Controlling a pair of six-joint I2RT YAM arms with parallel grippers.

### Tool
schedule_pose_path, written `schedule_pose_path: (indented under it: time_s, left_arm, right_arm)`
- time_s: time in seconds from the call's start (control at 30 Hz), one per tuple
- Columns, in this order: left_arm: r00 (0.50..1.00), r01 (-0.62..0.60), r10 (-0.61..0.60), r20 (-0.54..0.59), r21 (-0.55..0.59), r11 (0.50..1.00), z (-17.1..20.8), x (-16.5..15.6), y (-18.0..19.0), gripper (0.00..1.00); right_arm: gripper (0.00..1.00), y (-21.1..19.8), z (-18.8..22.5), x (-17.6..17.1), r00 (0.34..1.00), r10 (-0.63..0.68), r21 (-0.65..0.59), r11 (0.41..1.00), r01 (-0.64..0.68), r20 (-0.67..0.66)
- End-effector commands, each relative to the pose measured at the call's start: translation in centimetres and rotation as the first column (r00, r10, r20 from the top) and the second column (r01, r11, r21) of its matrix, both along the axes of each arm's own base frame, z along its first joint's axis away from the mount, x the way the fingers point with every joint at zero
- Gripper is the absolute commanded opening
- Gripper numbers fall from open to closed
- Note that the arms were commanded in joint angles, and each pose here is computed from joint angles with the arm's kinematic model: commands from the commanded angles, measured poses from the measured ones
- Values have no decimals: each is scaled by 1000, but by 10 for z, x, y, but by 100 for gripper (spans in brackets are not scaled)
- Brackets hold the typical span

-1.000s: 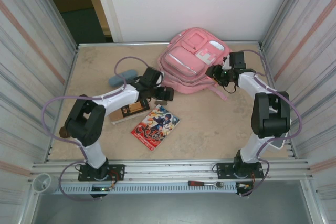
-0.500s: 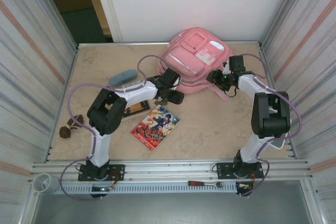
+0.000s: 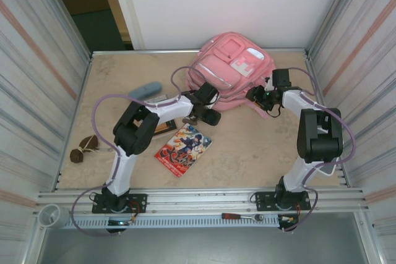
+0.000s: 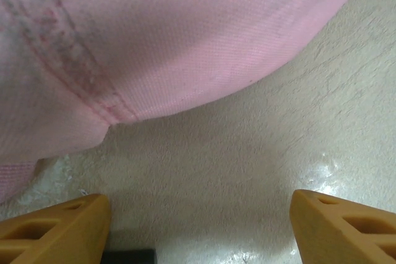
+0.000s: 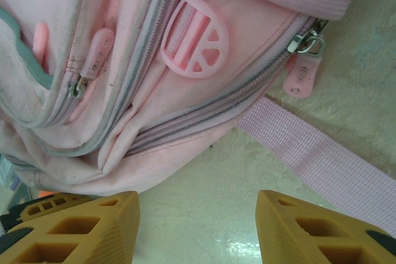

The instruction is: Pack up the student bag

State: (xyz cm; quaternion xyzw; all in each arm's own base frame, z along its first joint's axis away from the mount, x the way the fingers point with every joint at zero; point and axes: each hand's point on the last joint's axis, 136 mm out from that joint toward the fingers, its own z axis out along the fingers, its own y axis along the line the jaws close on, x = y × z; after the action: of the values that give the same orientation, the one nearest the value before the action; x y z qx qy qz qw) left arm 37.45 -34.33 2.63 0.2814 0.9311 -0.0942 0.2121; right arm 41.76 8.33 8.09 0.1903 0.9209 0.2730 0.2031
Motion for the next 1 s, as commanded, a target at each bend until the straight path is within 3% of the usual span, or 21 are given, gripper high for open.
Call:
schedule_pose_path:
  time_s: [0.0,0.3,0.47,0.77,0.97]
  left_arm:
    - [999,-3,6,-51,57,998,-12,-19,21,76]
    - [997,-65,70,-34,121,990,-8,-40,72,76]
    - [993,-110,113,-20,100,989,1,-42,87,76]
    - [987,-153,161,28,-186,971,59,-19,40,79]
    - [975,-210,220,5,-283,936,69,-1,20,81]
  right_arm:
    - [51,0,-3,-7,1000,26,2,1000,-26,-4]
    - [51,5,-7,-8,999,35,11,999,-34,-16]
    - [52,6,-11,-9,999,35,0,999,-35,-25]
    - [59,-51,3,21,991,-136,-43,990,137,16]
    - [62,-94,-12,59,961,-274,-16,962,274,-16]
